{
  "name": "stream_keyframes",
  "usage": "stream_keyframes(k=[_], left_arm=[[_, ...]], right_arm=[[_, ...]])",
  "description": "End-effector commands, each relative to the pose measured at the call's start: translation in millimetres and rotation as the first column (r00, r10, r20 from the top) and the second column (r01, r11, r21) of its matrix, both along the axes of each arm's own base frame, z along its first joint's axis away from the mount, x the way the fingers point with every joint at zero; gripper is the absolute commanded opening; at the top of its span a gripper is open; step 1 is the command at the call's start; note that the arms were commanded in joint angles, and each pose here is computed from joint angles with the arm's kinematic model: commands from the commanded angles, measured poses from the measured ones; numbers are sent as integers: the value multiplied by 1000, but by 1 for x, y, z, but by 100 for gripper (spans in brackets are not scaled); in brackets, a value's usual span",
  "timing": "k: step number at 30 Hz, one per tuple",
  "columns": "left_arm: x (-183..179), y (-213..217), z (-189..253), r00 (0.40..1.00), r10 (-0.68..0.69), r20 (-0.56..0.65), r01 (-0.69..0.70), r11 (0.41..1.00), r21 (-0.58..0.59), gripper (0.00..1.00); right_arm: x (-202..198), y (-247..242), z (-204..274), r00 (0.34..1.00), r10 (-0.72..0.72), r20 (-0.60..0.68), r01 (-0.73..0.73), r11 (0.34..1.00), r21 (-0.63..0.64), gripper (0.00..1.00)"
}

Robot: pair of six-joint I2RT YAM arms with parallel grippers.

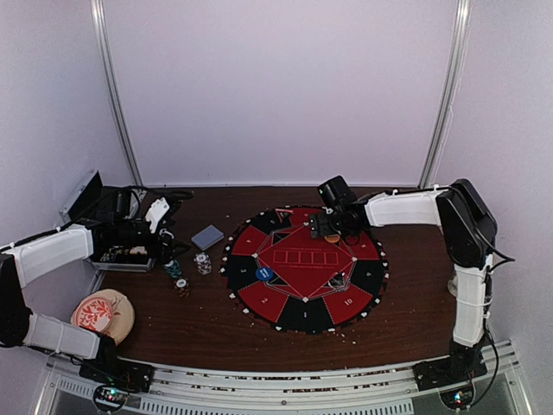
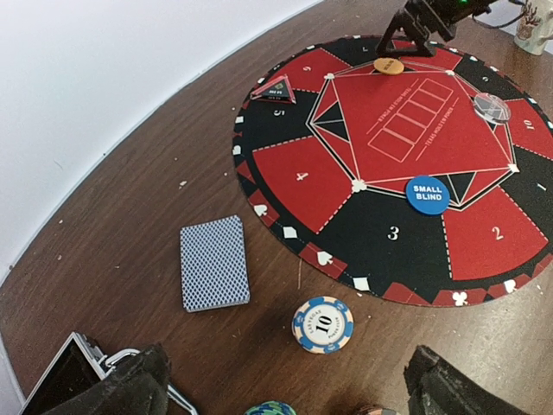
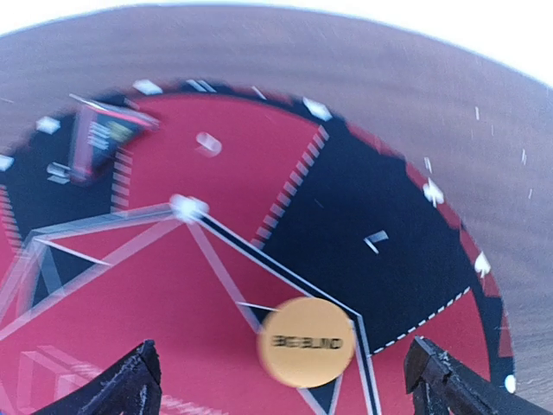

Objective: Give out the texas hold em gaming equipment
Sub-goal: Move the big blind button to position 7, then pick up the pile of poker chips from the pile of poker chips.

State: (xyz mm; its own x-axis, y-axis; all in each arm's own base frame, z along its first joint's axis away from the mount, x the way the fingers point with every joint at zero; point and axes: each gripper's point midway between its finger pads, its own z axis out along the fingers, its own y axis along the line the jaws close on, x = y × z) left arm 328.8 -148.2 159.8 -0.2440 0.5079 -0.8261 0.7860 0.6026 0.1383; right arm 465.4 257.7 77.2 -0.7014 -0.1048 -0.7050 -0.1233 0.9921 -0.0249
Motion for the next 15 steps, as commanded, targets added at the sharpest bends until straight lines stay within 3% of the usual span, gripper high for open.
stream_keyframes(k=[1, 6, 10, 15], left_arm=[[2, 2, 9, 1000, 2, 31, -3, 1000, 22, 98], [0, 1, 7, 999, -43, 23, 42, 998, 56, 98], [3, -6, -3, 995, -92, -44, 94, 994, 53, 98], [19, -6, -21, 992, -54, -113, 62, 996, 67, 98]], right_arm=[[-8, 26, 60, 995, 73, 72, -74, 997, 20, 100], [-32, 41, 73, 987, 152, 53, -151, 988, -18, 100], [-63, 41, 60, 979, 203, 34, -202, 978, -43, 100], [-94, 33, 39, 982, 189, 21, -188, 982, -20, 100]])
